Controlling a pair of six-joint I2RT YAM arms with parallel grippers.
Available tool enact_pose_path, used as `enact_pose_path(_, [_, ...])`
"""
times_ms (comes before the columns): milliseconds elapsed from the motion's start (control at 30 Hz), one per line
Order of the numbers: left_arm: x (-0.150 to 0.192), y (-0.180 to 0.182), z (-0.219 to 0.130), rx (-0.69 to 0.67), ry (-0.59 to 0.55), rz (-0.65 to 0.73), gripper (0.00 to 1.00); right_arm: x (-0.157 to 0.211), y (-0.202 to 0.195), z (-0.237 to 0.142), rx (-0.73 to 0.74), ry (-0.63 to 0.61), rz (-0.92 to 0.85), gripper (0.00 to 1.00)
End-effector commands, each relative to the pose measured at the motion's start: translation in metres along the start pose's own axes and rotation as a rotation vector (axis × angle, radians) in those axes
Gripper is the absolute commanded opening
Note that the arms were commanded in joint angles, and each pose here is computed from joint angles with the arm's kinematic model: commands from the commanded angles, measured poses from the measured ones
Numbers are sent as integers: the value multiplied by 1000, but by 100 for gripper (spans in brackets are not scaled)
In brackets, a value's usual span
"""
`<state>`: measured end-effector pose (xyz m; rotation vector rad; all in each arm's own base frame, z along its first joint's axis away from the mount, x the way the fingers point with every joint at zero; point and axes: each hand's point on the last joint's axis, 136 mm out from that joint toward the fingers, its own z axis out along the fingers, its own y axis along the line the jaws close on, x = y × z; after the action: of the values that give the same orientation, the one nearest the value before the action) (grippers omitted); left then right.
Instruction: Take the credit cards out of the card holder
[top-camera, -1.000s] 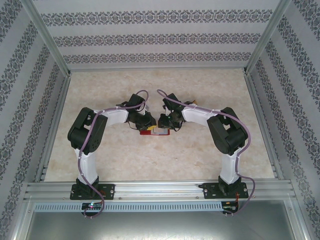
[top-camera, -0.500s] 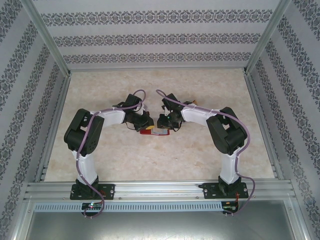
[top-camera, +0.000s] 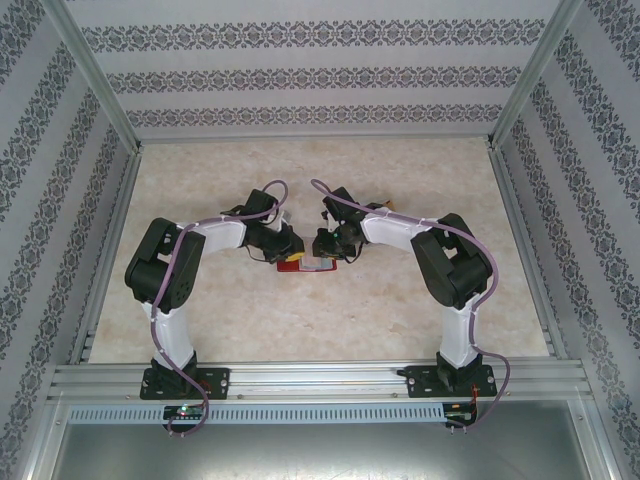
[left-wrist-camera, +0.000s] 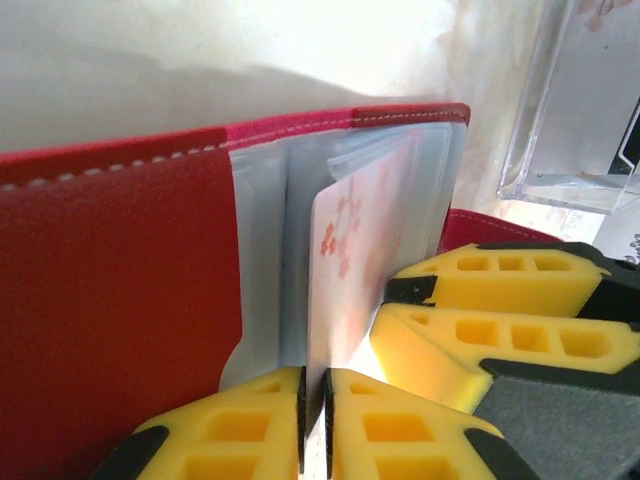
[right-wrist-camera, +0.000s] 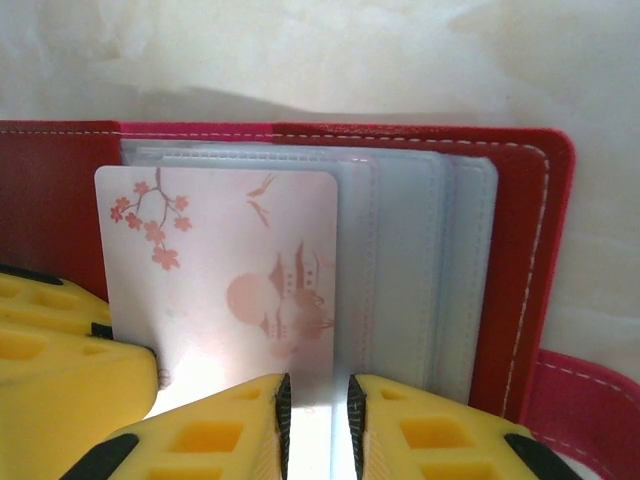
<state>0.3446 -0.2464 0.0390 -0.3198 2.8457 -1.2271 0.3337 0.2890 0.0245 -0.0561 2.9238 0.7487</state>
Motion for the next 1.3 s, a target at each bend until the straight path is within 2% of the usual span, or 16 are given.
enact_pose_path(0, [1,-6,-7,68,3,-10,17,10,-20,10,75,46,32,27])
enact_pose_path(167, [0,-6,-8,74,-6,-12,15,13,-19,13,76,56,29,26])
enact_pose_path(400, [-2,-8,-13,78,-16,-6,5,12,-19,13,78,53,28,26])
enact_pose_path(567, [-2,1,-19,19,-30,-3,0,11,-19,11,77,48,29,26])
enact_pose_path(733, [3,8,-30,-39,-31,18,0,7,-13,4,50,27,19,26])
enact_pose_path(1000, [4,9,-35,-64,-27,36,0,-7,33,-28,-105,-48,-61,28])
enact_pose_path(1100, [2,8,-33,-58,-30,31,0,-7,44,-27,-140,-40,-74,27])
enact_pose_path(1267, [1,8,-32,-56,-30,24,0,-5,39,-11,-112,-9,-49,27])
